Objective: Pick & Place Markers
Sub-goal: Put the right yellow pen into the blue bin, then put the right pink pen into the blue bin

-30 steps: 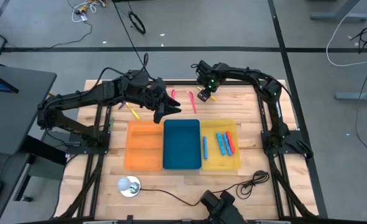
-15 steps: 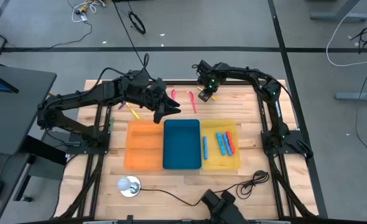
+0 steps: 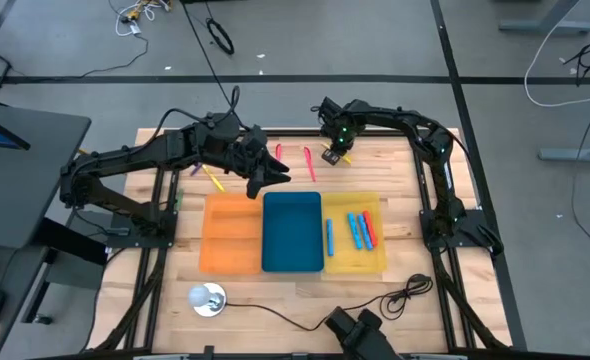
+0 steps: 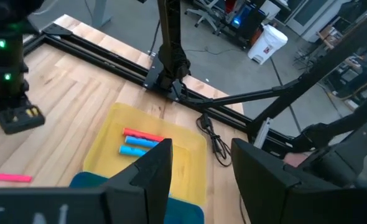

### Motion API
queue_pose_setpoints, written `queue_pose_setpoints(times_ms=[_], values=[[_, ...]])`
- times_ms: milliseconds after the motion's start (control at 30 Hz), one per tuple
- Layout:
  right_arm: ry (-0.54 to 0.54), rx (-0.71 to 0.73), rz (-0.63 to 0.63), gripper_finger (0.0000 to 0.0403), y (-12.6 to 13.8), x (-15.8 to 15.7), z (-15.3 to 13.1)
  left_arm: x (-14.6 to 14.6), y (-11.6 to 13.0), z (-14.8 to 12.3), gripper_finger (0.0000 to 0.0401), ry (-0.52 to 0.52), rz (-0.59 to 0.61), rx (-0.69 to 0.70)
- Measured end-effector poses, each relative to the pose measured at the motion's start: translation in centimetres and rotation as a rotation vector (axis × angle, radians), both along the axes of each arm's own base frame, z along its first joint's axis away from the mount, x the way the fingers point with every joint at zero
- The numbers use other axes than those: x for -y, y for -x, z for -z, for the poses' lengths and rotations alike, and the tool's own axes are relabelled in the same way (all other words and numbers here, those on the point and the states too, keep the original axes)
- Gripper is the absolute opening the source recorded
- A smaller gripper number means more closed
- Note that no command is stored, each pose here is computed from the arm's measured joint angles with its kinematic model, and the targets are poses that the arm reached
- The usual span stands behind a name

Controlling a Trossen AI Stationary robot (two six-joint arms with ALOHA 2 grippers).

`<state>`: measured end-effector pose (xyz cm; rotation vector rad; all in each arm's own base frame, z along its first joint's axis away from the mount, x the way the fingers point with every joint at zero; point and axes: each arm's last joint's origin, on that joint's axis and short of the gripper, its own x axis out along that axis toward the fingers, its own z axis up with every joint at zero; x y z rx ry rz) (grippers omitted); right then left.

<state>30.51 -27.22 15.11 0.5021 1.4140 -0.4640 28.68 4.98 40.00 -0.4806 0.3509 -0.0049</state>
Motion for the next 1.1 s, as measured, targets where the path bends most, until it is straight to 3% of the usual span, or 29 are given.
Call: queue_pose_setpoints(times_ms=[200, 367, 600, 1100], values=[[0.018, -0.001, -0.133, 0.0004, 0.7, -2.1, -4.4, 0.1, 0.0, -0.1, 0.0172, 0.01, 0.016, 0.006], [0.105, -0.024, -0.224, 0.0003, 1.6, -4.4, -8.8, 0.0, -0.1, -0.3, 0.0172, 0.004, 0.016, 0.029], [0.176, 0.034, -0.239, 0.0002, 2.9, -7.5, -13.5, 0.0, -0.1, -0.4, 0.0172, -0.001, 0.008, 0.038], [0.242, 0.039, -0.349, 0.0001, 2.3, -8.7, -14.3, 0.0, -0.1, -0.4, 0.0172, 0.001, 0.012, 0.037]])
